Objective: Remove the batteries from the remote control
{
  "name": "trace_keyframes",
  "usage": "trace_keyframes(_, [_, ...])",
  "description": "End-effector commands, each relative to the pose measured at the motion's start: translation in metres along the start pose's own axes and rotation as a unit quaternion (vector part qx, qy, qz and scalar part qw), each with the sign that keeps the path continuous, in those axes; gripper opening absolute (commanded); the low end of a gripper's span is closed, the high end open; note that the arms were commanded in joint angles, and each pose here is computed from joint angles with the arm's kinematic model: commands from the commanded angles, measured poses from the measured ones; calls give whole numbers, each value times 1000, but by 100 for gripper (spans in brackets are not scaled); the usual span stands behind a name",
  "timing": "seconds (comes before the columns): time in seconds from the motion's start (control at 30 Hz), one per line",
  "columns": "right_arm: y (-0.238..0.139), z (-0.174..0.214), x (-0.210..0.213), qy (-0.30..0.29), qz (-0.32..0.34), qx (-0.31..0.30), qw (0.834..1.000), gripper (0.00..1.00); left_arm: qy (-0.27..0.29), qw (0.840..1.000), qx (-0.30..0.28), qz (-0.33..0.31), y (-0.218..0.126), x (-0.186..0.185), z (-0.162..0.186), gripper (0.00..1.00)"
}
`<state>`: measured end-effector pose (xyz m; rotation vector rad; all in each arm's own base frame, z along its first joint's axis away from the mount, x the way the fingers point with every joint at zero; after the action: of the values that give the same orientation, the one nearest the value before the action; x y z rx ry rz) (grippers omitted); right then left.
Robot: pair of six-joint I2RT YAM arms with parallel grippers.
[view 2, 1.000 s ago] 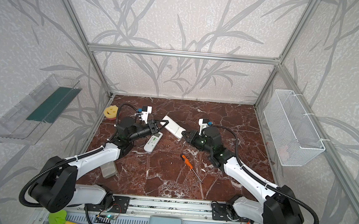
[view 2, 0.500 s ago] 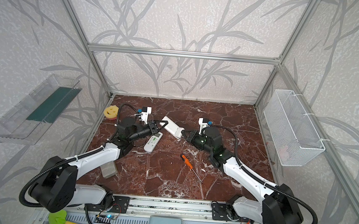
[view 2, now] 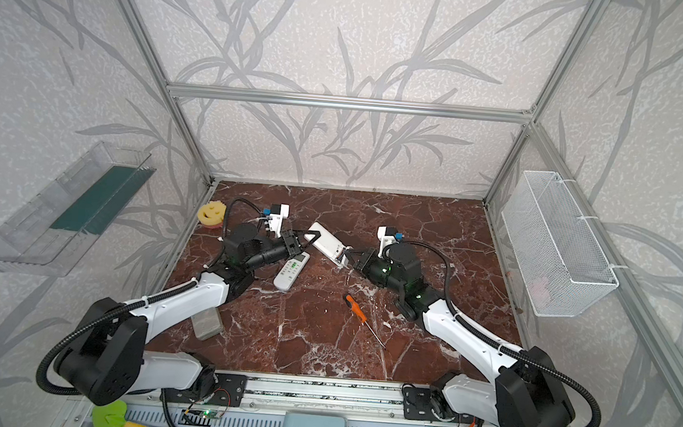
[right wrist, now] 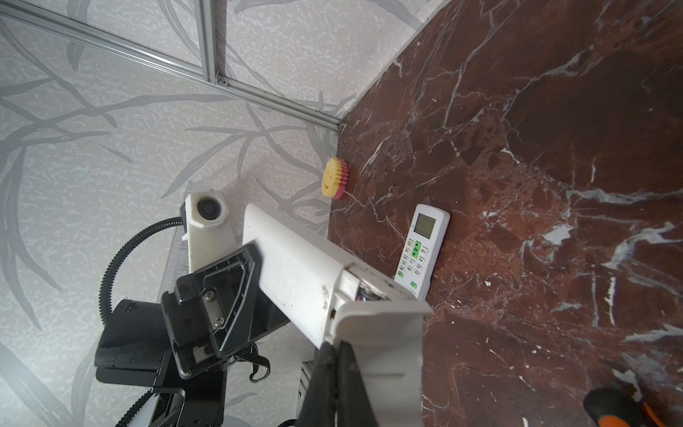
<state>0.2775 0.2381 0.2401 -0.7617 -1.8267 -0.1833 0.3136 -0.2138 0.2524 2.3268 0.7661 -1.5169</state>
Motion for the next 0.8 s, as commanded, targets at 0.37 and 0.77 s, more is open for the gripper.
trace_keyframes(0.37, [-33,-2,-93,-122,230,57,964,0,-36,992,113,-45,24,65,38,0])
trace_keyframes(0.77, [-24,26,-166,-174,366,220,887,0,-95,959,244,-108,1,117,100,0])
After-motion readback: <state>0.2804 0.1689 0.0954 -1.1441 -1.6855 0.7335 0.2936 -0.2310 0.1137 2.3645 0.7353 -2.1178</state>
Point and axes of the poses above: each gripper's point midway between its finger pads, its own y axis out along the fingers, its own x axis along the line the jaws close on, z = x × y, the point moved 4 cm from there along -y, back along the fingers, and after that the axes turned 4 degrees about -y, right-handed, at the moved point
